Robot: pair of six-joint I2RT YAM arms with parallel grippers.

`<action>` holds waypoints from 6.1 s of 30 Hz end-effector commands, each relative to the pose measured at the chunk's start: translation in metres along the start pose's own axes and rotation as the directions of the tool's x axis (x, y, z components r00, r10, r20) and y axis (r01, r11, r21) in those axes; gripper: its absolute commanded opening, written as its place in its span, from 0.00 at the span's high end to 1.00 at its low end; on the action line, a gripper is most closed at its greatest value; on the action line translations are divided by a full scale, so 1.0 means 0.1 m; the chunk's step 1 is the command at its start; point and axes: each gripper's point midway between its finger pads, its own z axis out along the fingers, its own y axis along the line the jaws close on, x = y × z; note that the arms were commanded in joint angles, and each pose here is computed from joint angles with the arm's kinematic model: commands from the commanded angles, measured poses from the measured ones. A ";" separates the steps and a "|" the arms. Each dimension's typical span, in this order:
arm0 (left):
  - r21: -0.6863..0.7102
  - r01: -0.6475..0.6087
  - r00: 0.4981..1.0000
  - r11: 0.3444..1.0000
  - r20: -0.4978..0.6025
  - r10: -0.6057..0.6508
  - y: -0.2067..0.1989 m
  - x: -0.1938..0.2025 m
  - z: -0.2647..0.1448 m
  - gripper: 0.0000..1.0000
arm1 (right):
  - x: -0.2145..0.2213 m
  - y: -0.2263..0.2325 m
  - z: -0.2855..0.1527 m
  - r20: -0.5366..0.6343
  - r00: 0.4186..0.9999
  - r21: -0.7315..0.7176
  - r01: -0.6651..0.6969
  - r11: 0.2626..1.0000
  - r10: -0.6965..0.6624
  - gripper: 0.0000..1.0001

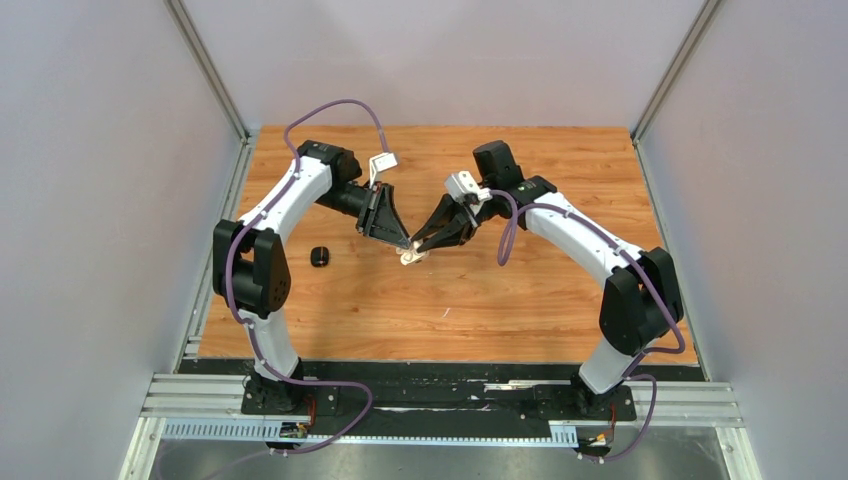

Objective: Insert the wireless bluetooth earbuds into the charging case
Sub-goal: Place the earbud in the charging case.

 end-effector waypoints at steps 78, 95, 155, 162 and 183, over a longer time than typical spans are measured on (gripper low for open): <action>-0.044 0.299 0.951 0.953 -0.066 -0.302 0.23 0.12 0.04 1.00 | -0.51 -0.17 -0.49 0.002 1.000 0.102 0.028 0.994 -0.028 0.51; -0.054 0.270 0.959 0.961 -0.081 -0.273 0.26 0.00 0.02 1.00 | -0.70 -0.52 -0.62 0.056 0.944 0.485 -0.311 0.817 0.326 0.01; -0.050 0.266 0.961 0.963 -0.069 -0.269 0.10 -0.02 0.01 1.00 | 0.38 -0.18 0.02 -0.398 0.901 0.444 0.028 0.896 0.170 0.87; -0.082 0.267 0.958 0.960 -0.086 -0.274 0.17 0.02 0.00 1.00 | 0.27 -0.18 -0.03 -0.432 0.894 0.429 0.086 0.899 0.120 1.00; -0.361 0.369 0.904 0.856 -0.076 -0.422 0.60 0.10 -0.11 1.00 | 0.40 -0.09 -0.31 -0.799 0.534 0.004 0.465 0.885 -0.277 1.00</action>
